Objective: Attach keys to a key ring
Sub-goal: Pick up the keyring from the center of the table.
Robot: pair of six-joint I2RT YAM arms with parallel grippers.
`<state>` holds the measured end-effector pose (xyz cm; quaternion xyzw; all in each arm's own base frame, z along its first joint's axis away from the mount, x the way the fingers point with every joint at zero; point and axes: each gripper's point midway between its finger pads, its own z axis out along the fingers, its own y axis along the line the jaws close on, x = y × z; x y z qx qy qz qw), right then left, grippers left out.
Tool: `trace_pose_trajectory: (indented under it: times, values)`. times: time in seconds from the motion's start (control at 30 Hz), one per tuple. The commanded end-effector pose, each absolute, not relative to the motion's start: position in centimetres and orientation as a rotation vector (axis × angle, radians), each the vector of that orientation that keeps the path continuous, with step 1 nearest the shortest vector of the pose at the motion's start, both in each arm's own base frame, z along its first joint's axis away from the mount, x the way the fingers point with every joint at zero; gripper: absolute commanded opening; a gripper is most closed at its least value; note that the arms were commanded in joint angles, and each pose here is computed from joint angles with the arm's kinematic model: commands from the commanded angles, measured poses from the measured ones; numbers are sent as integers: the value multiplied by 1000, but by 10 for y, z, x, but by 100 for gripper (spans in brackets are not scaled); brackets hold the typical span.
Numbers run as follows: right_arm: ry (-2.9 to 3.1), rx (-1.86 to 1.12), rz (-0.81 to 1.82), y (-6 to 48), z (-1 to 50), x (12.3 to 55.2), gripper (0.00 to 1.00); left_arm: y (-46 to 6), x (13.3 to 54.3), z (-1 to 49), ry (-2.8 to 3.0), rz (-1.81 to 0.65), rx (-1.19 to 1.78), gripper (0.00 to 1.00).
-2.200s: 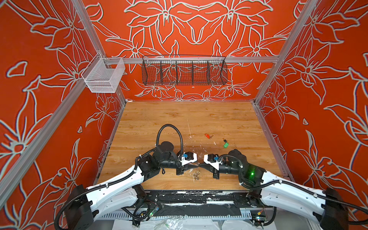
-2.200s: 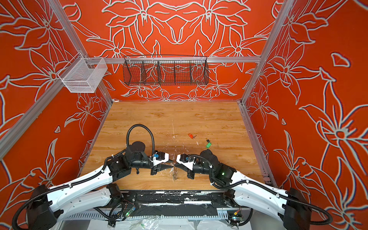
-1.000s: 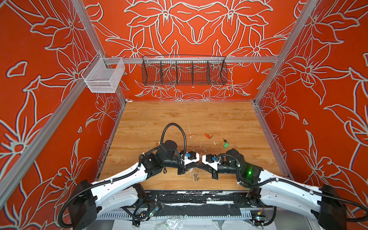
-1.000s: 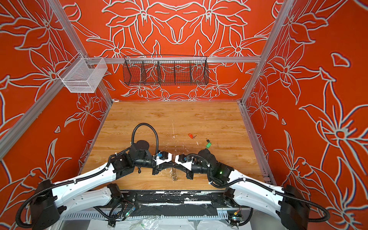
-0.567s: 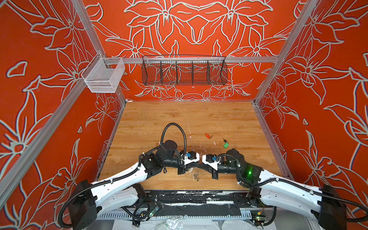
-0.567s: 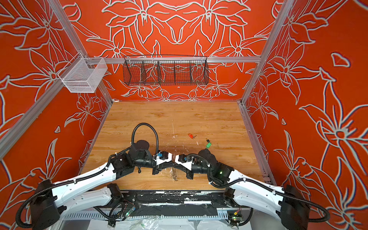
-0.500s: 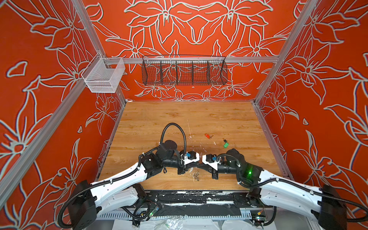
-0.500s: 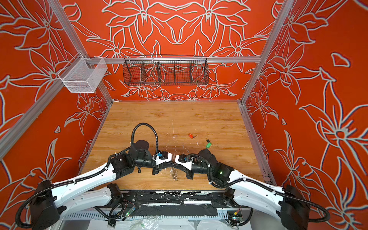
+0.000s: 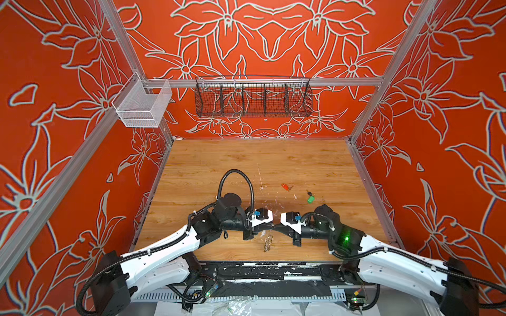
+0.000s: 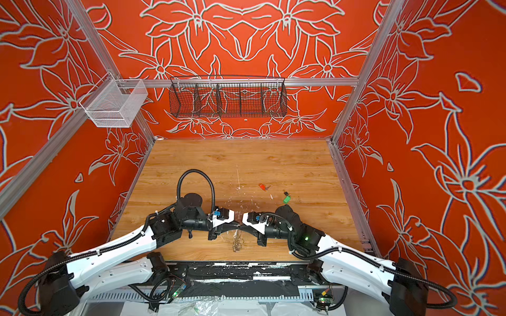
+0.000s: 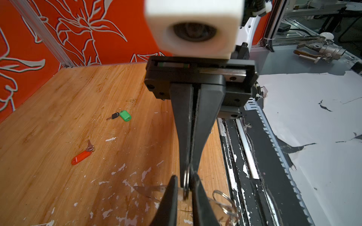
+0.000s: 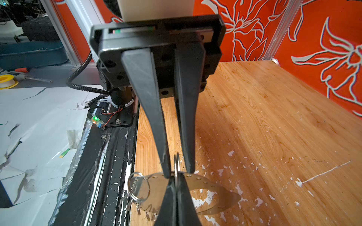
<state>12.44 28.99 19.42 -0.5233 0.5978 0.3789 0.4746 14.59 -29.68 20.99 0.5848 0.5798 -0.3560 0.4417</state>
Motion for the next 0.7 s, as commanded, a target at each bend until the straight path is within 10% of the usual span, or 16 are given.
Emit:
trace_pose_trajectory:
  times: [0.0, 0.67]
  values:
    - [1408, -1285, 945, 292, 204, 120, 0, -300, 142, 212, 1415, -899, 1471, 16]
    - [1416, -1292, 948, 294, 203, 121, 0, -300, 142, 215, 1405, -900, 1475, 15]
